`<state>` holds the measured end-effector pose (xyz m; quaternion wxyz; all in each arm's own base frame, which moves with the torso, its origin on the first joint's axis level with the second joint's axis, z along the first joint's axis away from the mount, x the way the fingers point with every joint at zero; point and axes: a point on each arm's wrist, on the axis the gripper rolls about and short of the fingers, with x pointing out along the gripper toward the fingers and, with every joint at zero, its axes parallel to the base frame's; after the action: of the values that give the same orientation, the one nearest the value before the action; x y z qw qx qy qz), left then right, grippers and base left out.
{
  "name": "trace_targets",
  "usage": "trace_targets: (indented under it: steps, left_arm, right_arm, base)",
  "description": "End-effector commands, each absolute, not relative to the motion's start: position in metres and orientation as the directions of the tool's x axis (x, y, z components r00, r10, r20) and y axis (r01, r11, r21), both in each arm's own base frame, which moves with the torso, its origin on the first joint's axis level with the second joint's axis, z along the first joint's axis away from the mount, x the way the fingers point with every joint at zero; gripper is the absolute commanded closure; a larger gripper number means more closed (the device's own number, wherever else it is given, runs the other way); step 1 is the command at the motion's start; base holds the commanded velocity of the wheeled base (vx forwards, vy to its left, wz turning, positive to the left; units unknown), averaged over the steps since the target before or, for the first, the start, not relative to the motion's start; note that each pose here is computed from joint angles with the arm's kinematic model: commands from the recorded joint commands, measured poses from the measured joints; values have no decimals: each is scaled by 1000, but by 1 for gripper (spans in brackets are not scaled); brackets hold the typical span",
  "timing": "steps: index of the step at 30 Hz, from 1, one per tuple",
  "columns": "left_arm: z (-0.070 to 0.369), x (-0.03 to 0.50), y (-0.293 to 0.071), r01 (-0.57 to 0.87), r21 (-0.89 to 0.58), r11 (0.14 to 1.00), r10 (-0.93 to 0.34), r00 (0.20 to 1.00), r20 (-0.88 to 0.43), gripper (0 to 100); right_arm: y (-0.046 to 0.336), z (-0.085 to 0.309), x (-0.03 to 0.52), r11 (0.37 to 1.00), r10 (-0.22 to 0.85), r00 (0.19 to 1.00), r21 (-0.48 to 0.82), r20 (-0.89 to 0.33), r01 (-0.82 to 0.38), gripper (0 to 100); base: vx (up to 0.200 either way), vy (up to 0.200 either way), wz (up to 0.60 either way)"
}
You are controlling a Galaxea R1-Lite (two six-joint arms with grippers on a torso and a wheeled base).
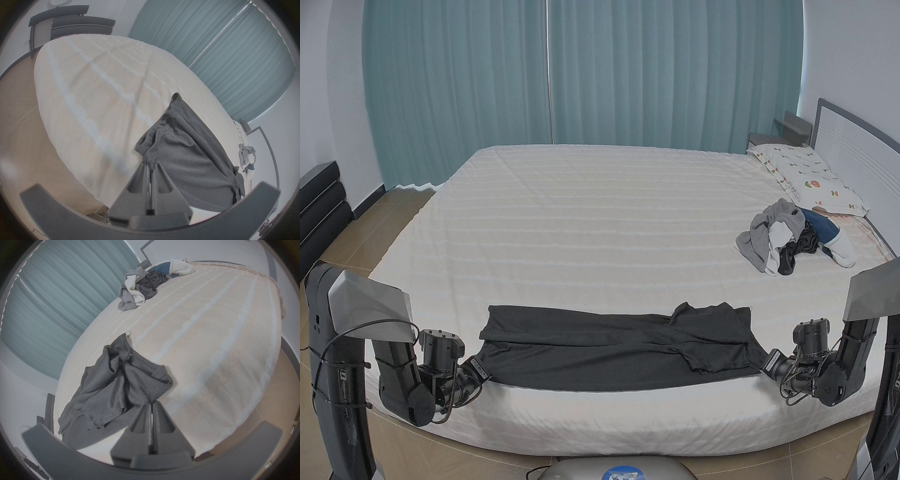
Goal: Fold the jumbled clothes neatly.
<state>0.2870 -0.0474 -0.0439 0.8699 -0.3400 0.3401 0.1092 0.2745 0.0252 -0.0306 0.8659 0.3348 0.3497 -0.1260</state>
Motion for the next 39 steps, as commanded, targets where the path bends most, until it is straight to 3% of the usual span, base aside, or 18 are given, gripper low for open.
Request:
trace_targets:
  steps: [1, 15, 16, 17, 23, 28, 32, 39]
  left_arm:
    - [-39, 287, -43, -418, -516, 748, -32, 754, -657, 100]
    - [-46, 270, -43, -427, -467, 774, -40, 704, -709, 100]
    - [-46, 270, -44, -426, -467, 775, -41, 704, -709, 100]
    - [-46, 270, -44, -424, -468, 775, -44, 703, -709, 0]
    - [-44, 269, -45, -420, -476, 772, -50, 707, -705, 0]
    - [-19, 267, -32, -378, -563, 735, -114, 750, -652, 0]
    - [2, 265, -23, -337, -673, 659, -206, 779, -592, 0]
    - [6, 278, -19, -376, -745, 551, -202, 806, -556, 0]
  right_arm:
    - [25, -21, 266, 758, 17, 730, 485, -683, 436, 100]
    - [24, -37, 255, 821, 12, 669, 390, -743, 418, 100]
    - [24, -38, 257, 820, 12, 671, 392, -741, 418, 0]
    - [24, -37, 258, 819, 13, 678, 397, -735, 414, 0]
    - [23, -11, 259, 803, 19, 749, 456, -663, 383, 0]
    - [34, 23, 252, 744, 87, 814, 581, -574, 330, 0]
    - [58, 22, 251, 696, 182, 798, 649, -575, 308, 0]
    - [92, -27, 264, 680, 233, 708, 632, -667, 372, 0]
  base:
    - [0, 0, 0]
    - [0, 0, 0]
    - [0, 0, 0]
    - [0, 0, 0]
    - [0, 0, 0]
    - [0, 0, 0]
    - [0, 0, 0]
    - [0, 0, 0]
